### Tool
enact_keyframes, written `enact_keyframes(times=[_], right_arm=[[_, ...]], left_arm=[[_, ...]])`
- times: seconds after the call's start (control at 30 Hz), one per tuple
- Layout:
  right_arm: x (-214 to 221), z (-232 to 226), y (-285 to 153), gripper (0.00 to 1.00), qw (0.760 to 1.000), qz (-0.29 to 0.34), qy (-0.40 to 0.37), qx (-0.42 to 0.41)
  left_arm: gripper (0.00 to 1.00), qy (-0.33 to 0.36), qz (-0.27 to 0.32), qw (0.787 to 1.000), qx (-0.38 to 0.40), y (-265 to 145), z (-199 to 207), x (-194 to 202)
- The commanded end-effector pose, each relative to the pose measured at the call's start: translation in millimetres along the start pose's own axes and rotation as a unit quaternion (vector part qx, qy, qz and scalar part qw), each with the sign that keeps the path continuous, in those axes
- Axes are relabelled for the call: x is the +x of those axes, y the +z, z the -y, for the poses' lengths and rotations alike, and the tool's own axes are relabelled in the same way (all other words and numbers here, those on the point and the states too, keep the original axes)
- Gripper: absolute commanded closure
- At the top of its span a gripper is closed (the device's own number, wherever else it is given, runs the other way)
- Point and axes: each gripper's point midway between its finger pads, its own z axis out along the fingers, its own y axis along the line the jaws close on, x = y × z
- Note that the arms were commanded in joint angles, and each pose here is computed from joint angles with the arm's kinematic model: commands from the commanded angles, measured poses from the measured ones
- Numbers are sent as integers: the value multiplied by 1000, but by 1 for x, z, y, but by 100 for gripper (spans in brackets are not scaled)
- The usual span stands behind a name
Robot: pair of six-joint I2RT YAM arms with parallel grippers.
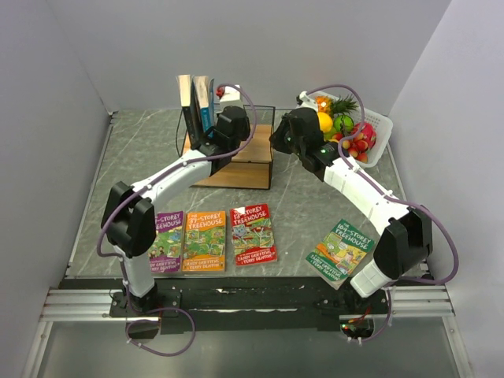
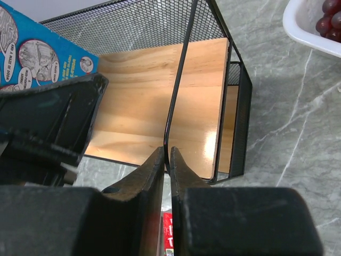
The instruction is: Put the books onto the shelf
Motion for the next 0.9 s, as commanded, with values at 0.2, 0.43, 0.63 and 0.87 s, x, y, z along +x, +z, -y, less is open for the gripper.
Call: enact_keyframes(times=[0.2, 0.43, 0.63, 0.87], right_arm=[[-6, 9, 8, 85, 1000, 6, 1, 15], [-6, 10, 8, 85, 1000, 7, 1, 16], [-5, 10, 8, 85, 1000, 7, 1, 16], [-3, 14, 10, 85, 1000, 3, 13, 15]], left_arm=[[91, -41, 9, 995, -85, 18, -43, -17], [82, -52, 4, 988, -144, 24, -75, -16], [75, -59, 14, 981, -182, 24, -91, -14], [76, -24, 23, 983, -180, 22, -79, -4]])
